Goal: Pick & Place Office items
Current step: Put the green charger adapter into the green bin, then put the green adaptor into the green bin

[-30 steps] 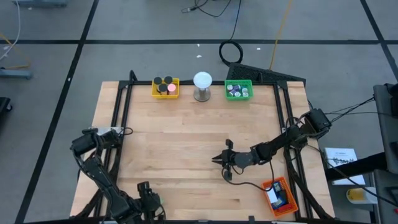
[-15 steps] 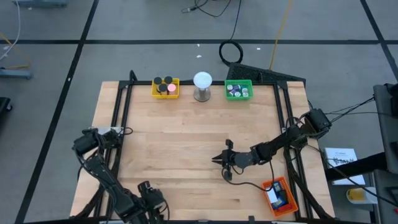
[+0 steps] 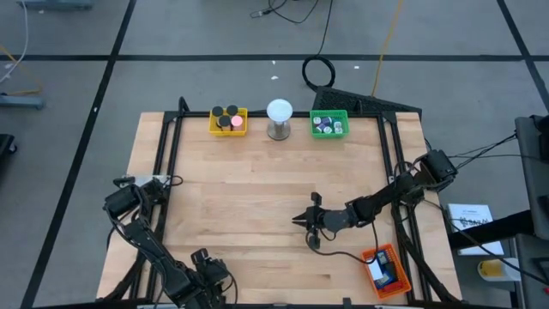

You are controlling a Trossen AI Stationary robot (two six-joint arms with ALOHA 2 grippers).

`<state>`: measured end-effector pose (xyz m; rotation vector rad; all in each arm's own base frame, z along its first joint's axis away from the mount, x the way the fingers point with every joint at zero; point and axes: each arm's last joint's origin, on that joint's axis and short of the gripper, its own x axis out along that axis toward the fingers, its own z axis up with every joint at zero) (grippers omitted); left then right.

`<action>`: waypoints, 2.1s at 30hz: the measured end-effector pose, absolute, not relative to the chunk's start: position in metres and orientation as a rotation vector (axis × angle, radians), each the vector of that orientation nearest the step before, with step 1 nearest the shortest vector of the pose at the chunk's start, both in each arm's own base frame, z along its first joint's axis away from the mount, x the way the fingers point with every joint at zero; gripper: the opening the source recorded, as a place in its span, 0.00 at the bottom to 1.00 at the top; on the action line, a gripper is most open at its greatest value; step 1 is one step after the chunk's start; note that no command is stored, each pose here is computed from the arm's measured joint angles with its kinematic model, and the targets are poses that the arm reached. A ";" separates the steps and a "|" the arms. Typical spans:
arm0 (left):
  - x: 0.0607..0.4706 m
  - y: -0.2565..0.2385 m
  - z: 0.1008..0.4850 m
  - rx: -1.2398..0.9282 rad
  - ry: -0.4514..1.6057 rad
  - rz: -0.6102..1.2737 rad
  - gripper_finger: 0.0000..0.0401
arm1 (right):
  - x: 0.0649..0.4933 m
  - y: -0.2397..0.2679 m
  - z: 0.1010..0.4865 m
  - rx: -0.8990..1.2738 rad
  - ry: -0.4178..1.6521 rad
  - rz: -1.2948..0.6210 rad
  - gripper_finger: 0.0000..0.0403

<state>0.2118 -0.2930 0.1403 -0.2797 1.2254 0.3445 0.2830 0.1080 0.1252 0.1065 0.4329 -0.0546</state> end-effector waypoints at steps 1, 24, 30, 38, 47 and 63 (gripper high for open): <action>0.212 -0.293 0.140 -0.278 1.225 0.345 0.57 | 0.283 0.108 0.125 0.107 0.433 -0.055 0.09; 0.201 -0.276 0.192 -0.034 1.337 0.009 0.02 | 0.283 0.108 0.125 0.088 0.433 -0.050 0.09; 0.182 -0.278 0.192 0.090 1.491 -0.117 0.22 | 0.283 0.108 0.125 0.088 0.433 -0.050 0.09; 0.168 -0.289 0.192 0.324 1.441 -0.334 0.58 | 0.283 0.108 0.125 0.084 0.434 -0.049 0.09; 0.172 -0.298 0.188 0.418 1.292 -0.378 0.69 | 0.283 0.108 0.125 0.080 0.434 -0.048 0.09; 0.169 -0.306 0.163 0.555 1.301 -0.367 0.53 | 0.283 0.108 0.125 0.077 0.434 -0.048 0.09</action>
